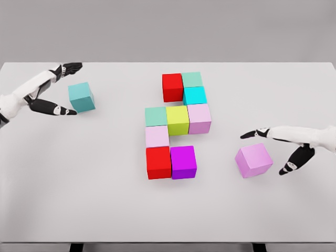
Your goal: Assemble the squares on the desktop into the number 2
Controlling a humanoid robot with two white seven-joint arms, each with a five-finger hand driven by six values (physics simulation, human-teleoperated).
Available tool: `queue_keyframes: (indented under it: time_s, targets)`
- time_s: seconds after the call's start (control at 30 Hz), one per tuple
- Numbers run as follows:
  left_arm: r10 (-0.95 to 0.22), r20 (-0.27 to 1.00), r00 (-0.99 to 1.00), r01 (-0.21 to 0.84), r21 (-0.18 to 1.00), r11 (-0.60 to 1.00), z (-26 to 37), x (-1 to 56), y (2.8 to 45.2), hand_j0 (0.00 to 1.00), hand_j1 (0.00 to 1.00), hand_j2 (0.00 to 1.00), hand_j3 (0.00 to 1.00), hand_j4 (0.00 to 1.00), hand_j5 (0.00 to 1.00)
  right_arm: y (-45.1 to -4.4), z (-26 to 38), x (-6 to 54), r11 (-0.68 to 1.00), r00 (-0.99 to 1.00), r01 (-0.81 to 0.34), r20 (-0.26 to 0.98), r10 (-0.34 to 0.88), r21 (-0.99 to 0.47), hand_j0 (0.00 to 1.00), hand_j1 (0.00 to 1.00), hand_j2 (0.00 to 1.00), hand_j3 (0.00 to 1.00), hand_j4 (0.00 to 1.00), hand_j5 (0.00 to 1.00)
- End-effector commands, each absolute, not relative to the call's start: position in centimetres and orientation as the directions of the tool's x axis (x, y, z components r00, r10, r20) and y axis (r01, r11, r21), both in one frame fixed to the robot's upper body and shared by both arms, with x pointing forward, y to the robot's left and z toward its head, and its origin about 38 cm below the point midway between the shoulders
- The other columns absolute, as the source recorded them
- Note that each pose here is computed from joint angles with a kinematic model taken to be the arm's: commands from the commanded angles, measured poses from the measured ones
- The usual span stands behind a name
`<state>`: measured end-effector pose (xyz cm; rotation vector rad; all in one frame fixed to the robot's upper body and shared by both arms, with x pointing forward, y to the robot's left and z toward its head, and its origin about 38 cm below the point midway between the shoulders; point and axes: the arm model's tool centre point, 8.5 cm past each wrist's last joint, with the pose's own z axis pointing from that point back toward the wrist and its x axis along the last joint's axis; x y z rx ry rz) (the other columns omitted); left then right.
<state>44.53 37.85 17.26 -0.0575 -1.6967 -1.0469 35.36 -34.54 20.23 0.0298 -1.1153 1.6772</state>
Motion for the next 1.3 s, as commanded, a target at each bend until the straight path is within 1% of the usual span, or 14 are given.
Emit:
queue_keyframes:
  time_s: [0.0, 0.1, 0.17, 0.3, 0.63, 0.7, 0.77, 0.83, 0.9, 1.0, 1.07, 1.1, 1.17, 1.27]
  targets:
    - [-0.439, 0.850, -0.292, 0.537, 0.525, 0.660, 15.4, 45.1, 37.8, 1.00, 1.00, 1.00, 1.00, 1.00, 1.00, -34.1, 19.5, 35.5, 0.017, -0.408, -0.773, 0.517, 0.752, -0.634, 1.00, 1.00, 1.00, 1.00, 1.00, 1.00]
    - [-0.456, 0.865, -0.210, 0.536, 0.492, 0.686, 14.4, 45.9, 38.2, 1.00, 1.00, 1.00, 1.00, 1.00, 1.00, -34.0, 19.3, 35.7, 0.028, -0.391, -0.778, 0.518, 0.760, -0.627, 1.00, 1.00, 1.00, 1.00, 1.00, 1.00]
    - [-0.488, 0.847, -0.208, 0.523, 0.519, 0.677, 14.4, 46.6, 38.6, 1.00, 1.00, 1.00, 1.00, 1.00, 1.00, -33.8, 18.6, 35.7, 0.043, -0.357, -0.795, 0.523, 0.774, -0.605, 1.00, 1.00, 1.00, 1.00, 1.00, 1.00]
    - [-0.509, 0.841, -0.183, 0.508, 0.524, 0.683, 13.8, 47.2, 39.1, 1.00, 1.00, 1.00, 1.00, 1.00, 1.00, -33.4, 18.0, 36.0, 0.052, -0.334, -0.800, 0.516, 0.789, -0.598, 1.00, 1.00, 1.00, 1.00, 1.00, 1.00]
    - [-0.512, 0.852, -0.109, 0.489, 0.494, 0.718, 12.2, 48.7, 39.1, 1.00, 1.00, 1.00, 1.00, 1.00, 1.00, -32.8, 17.6, 36.0, 0.046, -0.343, -0.801, 0.520, 0.782, -0.597, 0.99, 0.99, 0.99, 0.99, 0.99, 0.99]
    - [-0.512, 0.854, -0.090, 0.487, 0.486, 0.726, 11.7, 48.7, 39.4, 1.00, 1.00, 1.00, 1.00, 1.00, 1.00, -32.8, 17.6, 36.0, 0.043, -0.344, -0.801, 0.518, 0.783, -0.597, 0.96, 0.96, 0.96, 0.96, 0.96, 0.96]
    - [-0.519, 0.852, -0.069, 0.482, 0.484, 0.731, 11.3, 49.1, 39.6, 1.00, 1.00, 1.00, 1.00, 1.00, 1.00, -32.7, 17.5, 36.0, 0.040, -0.346, -0.800, 0.516, 0.784, -0.598, 0.89, 0.89, 0.89, 0.89, 0.89, 0.89]
    - [-0.526, 0.849, -0.051, 0.481, 0.482, 0.732, 10.9, 49.5, 39.4, 1.00, 1.00, 1.00, 1.00, 1.00, 1.00, -32.5, 17.4, 36.0, 0.041, -0.349, -0.801, 0.521, 0.779, -0.598, 0.78, 0.78, 0.78, 0.78, 0.78, 0.78]
    - [-0.521, 0.852, -0.054, 0.485, 0.478, 0.732, 10.8, 49.6, 38.9, 1.00, 1.00, 1.00, 1.00, 1.00, 1.00, -32.1, 17.0, 35.8, 0.038, -0.350, -0.807, 0.529, 0.773, -0.590, 0.74, 0.74, 0.74, 0.74, 0.74, 0.74]
    - [-0.518, 0.854, -0.049, 0.488, 0.473, 0.733, 10.6, 49.7, 38.7, 0.99, 0.99, 0.99, 0.99, 0.99, 0.99, -32.1, 17.0, 35.8, 0.036, -0.352, -0.806, 0.528, 0.773, -0.591, 0.60, 0.60, 0.60, 0.60, 0.60, 0.60]
    - [-0.526, 0.850, -0.032, 0.492, 0.471, 0.732, 10.4, 49.8, 38.6, 0.98, 0.98, 0.98, 0.98, 0.98, 0.98, -32.1, 17.0, 35.9, 0.030, -0.357, -0.803, 0.521, 0.775, -0.596, 0.52, 0.52, 0.52, 0.52, 0.52, 0.52]
    - [-0.524, 0.851, -0.038, 0.494, 0.471, 0.730, 10.6, 50.1, 38.1, 0.98, 0.98, 0.98, 0.98, 0.98, 0.98, -32.2, 17.0, 35.9, 0.023, -0.362, -0.800, 0.512, 0.779, -0.600, 0.50, 0.50, 0.50, 0.50, 0.50, 0.50]
    - [-0.520, 0.854, -0.008, 0.488, 0.457, 0.744, 10.0, 50.2, 38.5, 0.98, 0.98, 0.98, 0.98, 0.98, 0.98, -32.2, 17.2, 36.1, 0.002, -0.379, -0.785, 0.482, 0.790, -0.619, 0.49, 0.49, 0.49, 0.49, 0.49, 0.49]
    - [-0.525, 0.851, -0.005, 0.488, 0.461, 0.741, 10.0, 50.4, 38.4, 0.97, 0.97, 0.97, 0.97, 0.97, 0.97, -32.0, 18.1, 36.7, -0.009, -0.401, -0.765, 0.466, 0.789, -0.644, 0.51, 0.51, 0.51, 0.51, 0.51, 0.51]
